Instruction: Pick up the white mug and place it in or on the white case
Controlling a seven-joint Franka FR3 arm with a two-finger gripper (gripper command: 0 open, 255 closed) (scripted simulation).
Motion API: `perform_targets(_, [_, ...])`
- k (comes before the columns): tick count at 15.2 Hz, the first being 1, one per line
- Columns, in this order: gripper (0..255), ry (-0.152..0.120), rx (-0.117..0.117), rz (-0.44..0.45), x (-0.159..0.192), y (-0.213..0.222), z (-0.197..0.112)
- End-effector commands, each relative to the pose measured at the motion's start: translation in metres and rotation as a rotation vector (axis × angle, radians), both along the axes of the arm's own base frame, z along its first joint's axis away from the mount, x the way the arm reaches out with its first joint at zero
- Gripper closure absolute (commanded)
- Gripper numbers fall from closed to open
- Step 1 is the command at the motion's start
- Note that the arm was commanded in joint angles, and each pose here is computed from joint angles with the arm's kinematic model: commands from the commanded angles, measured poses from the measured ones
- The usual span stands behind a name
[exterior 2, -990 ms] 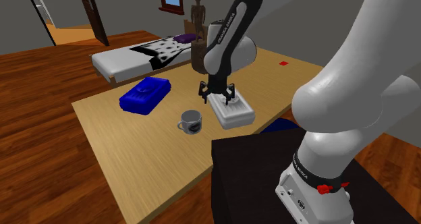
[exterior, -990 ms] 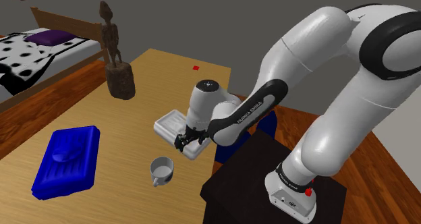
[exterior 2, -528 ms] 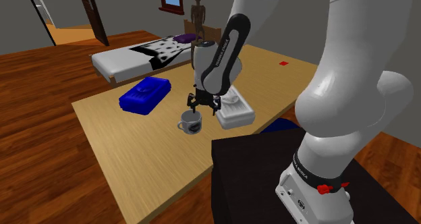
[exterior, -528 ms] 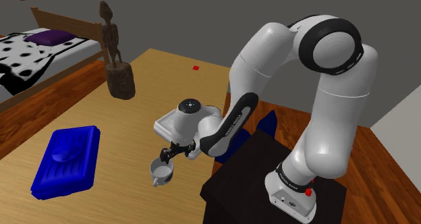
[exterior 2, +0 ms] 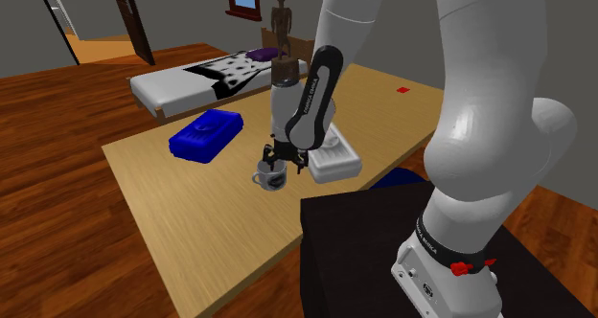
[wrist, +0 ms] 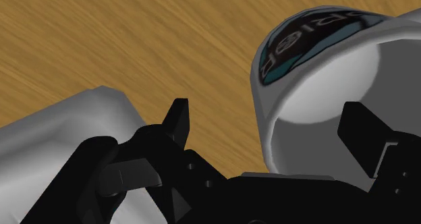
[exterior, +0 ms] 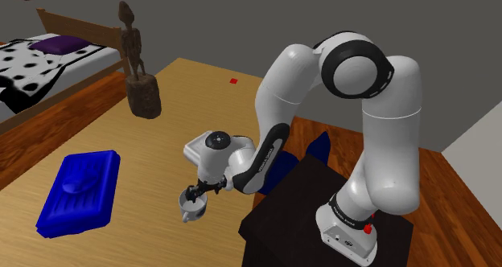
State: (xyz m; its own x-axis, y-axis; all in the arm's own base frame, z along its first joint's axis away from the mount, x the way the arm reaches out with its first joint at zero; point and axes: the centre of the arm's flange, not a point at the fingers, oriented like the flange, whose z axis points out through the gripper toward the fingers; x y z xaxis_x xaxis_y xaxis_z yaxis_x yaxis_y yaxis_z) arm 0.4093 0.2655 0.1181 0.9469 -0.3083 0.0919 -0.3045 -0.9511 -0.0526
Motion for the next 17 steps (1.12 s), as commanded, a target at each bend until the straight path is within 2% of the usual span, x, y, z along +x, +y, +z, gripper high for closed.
perform_targets(1, [0,0.000,0.000,0.000,0.0009,0.0005,-0.0083])
perform_targets(8, [0,0.000,0.000,0.000,0.0009,0.0005,-0.0082])
perform_targets(9, [255,0.000,0.000,0.000,0.0009,0.0005,-0.0082])
perform_targets(17, [255,0.000,0.000,0.000,0.0009,0.0005,-0.0082])
